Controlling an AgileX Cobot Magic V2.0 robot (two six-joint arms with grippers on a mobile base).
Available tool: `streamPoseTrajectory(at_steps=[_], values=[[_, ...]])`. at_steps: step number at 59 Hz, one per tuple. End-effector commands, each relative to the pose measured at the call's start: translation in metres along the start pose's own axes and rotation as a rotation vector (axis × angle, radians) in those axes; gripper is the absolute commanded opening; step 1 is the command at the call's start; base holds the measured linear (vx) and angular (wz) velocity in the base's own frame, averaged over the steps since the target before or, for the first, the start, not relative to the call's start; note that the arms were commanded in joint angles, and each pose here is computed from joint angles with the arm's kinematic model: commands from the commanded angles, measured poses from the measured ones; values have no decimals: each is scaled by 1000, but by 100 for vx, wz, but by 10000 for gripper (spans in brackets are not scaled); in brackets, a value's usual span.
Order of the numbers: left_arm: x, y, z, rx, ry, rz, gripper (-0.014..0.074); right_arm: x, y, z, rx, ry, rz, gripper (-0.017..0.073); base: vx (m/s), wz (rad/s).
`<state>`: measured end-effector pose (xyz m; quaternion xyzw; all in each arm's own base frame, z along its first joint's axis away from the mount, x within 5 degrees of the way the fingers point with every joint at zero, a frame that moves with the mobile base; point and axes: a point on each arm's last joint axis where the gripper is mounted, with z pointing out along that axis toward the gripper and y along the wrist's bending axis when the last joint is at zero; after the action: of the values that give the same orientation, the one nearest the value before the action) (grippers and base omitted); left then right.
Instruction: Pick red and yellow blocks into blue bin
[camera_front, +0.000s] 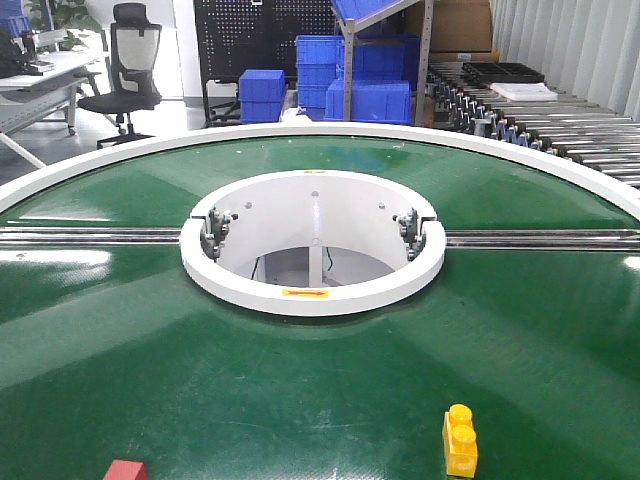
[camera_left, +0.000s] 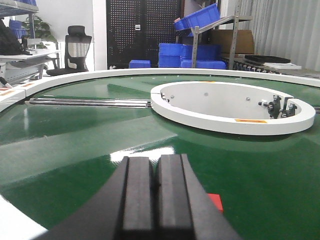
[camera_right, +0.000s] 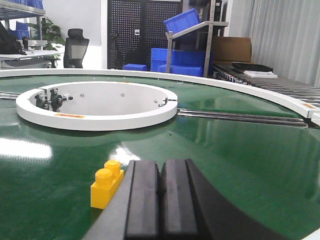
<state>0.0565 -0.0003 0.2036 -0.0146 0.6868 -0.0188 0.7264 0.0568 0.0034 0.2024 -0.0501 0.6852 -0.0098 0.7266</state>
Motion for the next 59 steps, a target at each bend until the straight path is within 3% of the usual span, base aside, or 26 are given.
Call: streamPoseTrajectory(at_steps=[1,32,36,44,50,55,59], values=[[-14,-1,-2,7,-119,-21,6,-6,0,-1,1,-85,-8,-10,0,0],[-15,-1,-3,8,-129,-23,6,-6,0,-1,1,-89,-8,-10,0,0],[-21,-1,-3,10,-176,-23,6,-13,0,-2,4,-154,-40,-10,0,0],[-58,-3,-12,20,-352,-31,6,-46,-3,-8,14,-307,-17,-10,0,0],[-96,-4,-24,27,-437,-34,6,-81,-6,-16,23,-336,-23,-10,0,0],[-123,-6,-33,29,-439,-34,6,-108,-9,-20,32,-292,-46,-10,0,0],[-139,-7,-34,24,-366,-28,6,-124,-12,-18,35,-226,-51,-10,0,0]])
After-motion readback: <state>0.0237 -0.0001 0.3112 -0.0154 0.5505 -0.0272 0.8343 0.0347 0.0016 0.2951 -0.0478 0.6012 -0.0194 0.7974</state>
